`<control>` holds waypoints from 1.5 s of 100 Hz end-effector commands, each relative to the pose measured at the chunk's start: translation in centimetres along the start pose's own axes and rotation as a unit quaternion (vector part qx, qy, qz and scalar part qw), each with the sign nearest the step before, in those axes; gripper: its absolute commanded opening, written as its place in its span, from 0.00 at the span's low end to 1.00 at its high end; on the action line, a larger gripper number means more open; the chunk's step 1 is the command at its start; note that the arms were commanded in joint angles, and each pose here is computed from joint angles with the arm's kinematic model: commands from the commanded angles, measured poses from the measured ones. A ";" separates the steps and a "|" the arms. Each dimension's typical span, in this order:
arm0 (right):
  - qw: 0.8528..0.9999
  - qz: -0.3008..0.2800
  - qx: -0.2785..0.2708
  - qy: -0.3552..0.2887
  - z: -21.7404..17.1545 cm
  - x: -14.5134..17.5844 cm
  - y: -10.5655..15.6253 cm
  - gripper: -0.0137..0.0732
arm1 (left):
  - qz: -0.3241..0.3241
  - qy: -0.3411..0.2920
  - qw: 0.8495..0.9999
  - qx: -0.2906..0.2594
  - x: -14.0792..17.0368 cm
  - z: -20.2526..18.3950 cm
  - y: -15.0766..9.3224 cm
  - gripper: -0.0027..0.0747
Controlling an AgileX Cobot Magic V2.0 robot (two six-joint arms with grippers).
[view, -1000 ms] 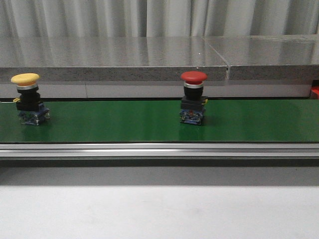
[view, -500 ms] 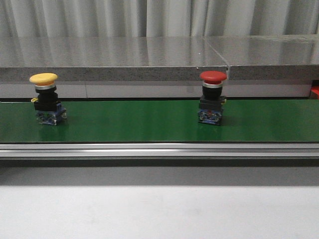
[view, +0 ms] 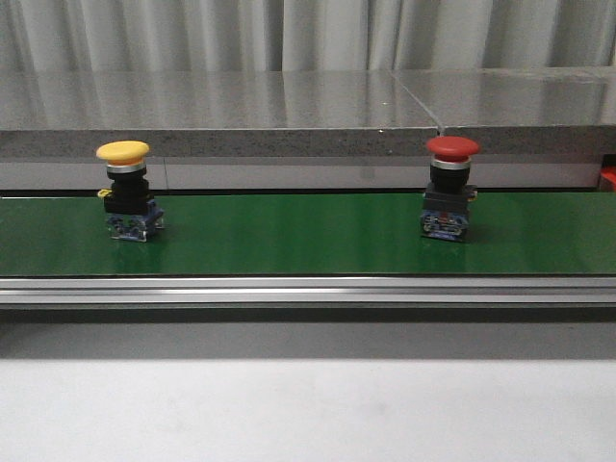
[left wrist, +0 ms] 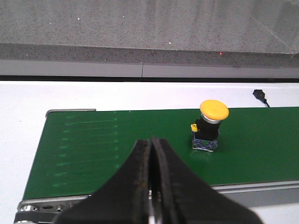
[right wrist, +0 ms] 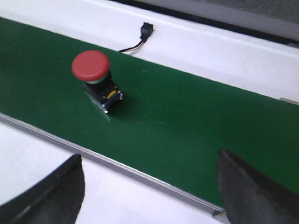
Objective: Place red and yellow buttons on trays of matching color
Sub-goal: 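Lower the right gripper onto the red button at the belt's end, then carry the red button into the red tray and open the right gripper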
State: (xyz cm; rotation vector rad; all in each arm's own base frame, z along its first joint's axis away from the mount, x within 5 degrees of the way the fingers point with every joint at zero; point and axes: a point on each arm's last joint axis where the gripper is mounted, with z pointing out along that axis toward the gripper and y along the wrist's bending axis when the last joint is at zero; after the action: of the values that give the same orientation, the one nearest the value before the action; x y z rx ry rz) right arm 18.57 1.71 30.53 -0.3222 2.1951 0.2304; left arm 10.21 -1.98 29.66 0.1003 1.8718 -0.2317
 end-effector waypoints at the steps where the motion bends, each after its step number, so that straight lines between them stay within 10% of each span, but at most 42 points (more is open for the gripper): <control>1: 1.000 -0.009 -0.003 -0.020 1.1 -2.1 -0.1 0.83 | -0.008 -0.040 0.999 -0.004 -1.4 -0.2 0.0 0.01; 80: 0.996 -0.012 -0.043 0.076 13.5 -5.0 -1.3 0.72 | -0.008 -0.040 0.999 -0.004 -1.4 -0.2 0.0 0.01; 103: 0.996 -0.013 -0.045 0.075 13.5 -5.3 -1.3 0.33 | -0.008 -0.040 0.999 -0.004 -1.4 -0.2 0.0 0.01; 150: 0.997 0.045 0.044 -0.034 5.9 -13.4 -10.1 0.32 | -0.008 -0.040 0.999 -0.004 -1.4 -0.2 0.0 0.01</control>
State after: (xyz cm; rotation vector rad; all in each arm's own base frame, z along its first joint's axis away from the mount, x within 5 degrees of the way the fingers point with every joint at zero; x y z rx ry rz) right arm 34.54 -1.90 32.57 -0.2573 2.2880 0.2568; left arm 10.21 -1.99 29.64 0.1009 1.8734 -0.2323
